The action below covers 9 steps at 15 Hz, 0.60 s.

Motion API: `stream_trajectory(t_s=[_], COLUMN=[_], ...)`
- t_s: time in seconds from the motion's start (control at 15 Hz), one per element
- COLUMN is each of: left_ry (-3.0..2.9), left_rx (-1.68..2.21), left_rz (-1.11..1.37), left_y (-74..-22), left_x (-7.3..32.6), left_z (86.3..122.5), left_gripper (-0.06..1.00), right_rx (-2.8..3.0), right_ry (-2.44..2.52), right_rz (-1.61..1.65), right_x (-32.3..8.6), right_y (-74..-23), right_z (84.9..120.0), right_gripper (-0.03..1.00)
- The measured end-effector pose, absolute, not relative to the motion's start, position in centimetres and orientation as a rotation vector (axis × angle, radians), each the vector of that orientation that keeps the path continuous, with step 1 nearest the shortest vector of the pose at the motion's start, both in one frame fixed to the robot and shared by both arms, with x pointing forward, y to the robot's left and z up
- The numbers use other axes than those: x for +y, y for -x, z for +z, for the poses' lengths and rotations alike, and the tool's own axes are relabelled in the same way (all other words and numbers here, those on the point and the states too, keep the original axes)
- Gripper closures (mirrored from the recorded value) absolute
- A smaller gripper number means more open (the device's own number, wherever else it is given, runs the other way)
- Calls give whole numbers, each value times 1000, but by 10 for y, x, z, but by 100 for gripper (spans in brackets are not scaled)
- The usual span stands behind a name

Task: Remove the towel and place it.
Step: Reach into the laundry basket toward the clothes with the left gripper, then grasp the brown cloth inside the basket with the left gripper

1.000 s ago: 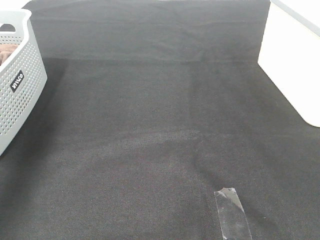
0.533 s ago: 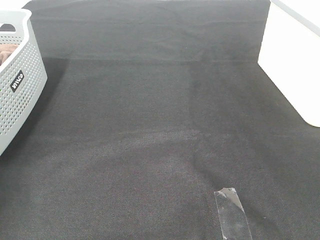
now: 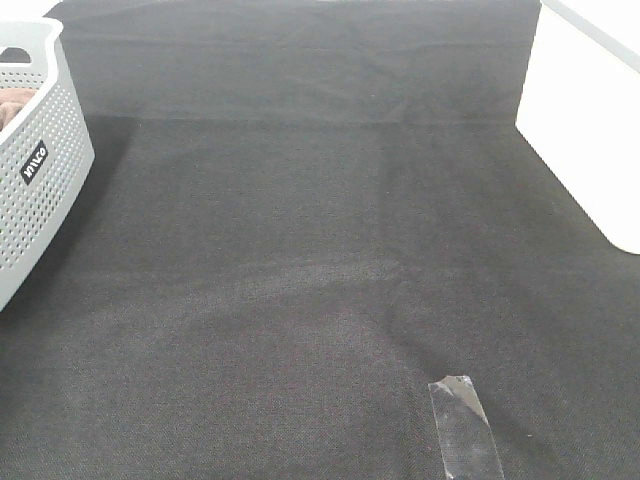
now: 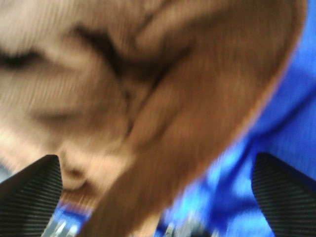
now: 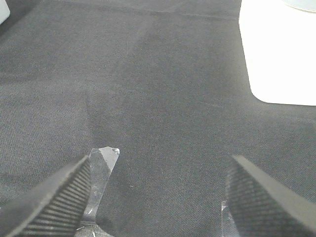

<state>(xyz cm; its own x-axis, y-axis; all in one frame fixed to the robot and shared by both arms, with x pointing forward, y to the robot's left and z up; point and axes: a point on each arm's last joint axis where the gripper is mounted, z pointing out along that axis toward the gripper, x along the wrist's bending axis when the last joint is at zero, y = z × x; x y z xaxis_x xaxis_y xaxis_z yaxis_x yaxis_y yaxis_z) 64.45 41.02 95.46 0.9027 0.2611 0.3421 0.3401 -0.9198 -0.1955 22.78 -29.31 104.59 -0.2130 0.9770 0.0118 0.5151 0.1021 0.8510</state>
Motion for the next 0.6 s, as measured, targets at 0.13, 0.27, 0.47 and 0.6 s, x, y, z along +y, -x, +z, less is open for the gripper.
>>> stream_trajectory(t_s=[0.13,0.27,0.47,0.6], left_ry=[2837,2836,2822,2826], left_rx=[-483,-495,-558,-583], left_rz=[-460,-456,-502,-468], left_y=[-645,-647,-653,-651], left_x=[408,408,409,409], left_z=[954,961,970,968], left_gripper=[0,18,83,94], right_rx=[1799,1799,1799,1799], right_ry=[-1459,-1459,-1459,-1459], right_rz=[1015,1015,1015,1015], right_x=[-293,-293,-293,-293], right_y=[-228,-228,-228,-228], right_z=[1046,1046,1046,1046], right_gripper=[27,27,27,27])
